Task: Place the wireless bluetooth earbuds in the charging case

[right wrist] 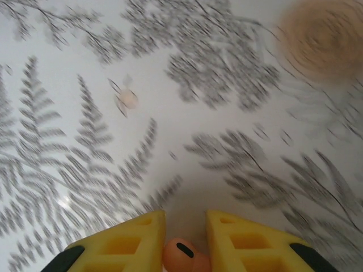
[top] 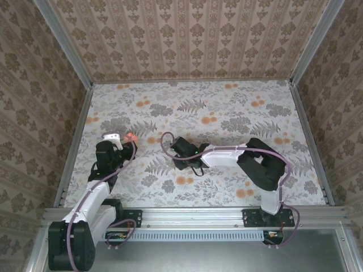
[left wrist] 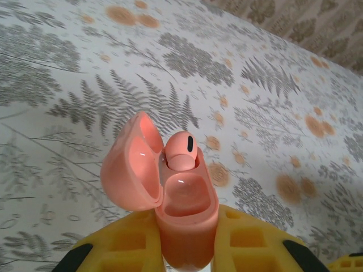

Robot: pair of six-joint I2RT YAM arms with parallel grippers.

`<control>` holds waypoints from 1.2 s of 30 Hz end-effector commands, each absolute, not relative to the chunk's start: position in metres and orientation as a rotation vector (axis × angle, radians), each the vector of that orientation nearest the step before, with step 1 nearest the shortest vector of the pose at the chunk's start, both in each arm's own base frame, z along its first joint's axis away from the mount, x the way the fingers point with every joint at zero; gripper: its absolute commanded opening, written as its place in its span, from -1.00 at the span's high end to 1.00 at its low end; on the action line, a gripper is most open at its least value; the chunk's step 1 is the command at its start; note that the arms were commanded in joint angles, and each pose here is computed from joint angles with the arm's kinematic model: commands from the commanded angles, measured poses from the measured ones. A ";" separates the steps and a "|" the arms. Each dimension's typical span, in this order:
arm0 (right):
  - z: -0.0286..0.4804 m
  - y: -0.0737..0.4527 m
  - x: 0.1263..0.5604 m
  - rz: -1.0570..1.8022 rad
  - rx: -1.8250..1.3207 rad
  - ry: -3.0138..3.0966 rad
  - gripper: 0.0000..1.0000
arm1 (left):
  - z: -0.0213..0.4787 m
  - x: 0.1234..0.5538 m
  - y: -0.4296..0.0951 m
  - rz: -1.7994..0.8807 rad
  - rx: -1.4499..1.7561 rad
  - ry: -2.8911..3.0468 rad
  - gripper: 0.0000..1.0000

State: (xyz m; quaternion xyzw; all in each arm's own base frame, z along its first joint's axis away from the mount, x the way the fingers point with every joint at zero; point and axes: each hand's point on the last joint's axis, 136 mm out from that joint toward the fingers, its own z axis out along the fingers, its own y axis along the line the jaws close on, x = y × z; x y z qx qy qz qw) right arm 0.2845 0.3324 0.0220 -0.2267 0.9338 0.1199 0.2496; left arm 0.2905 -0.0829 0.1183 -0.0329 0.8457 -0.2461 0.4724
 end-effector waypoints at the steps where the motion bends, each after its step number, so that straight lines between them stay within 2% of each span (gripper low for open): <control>1: 0.032 0.314 0.281 0.345 -0.551 2.541 0.49 | 0.128 0.293 -0.100 -0.614 0.034 2.030 0.69; 5: 0.035 0.299 0.275 0.379 -0.535 2.560 0.45 | 0.128 0.293 -0.114 -0.624 0.089 2.032 0.69; 12: 0.055 0.287 0.271 0.434 -0.499 2.630 0.17 | 0.125 0.291 -0.128 -0.613 0.168 2.049 0.69; 21: 0.081 0.271 0.252 0.356 -0.465 2.891 0.09 | 0.123 0.287 -0.137 -0.622 0.229 2.065 0.69; 36: 0.052 0.287 0.254 0.292 -0.502 3.059 0.04 | 0.118 0.284 -0.142 -0.638 0.261 2.082 0.69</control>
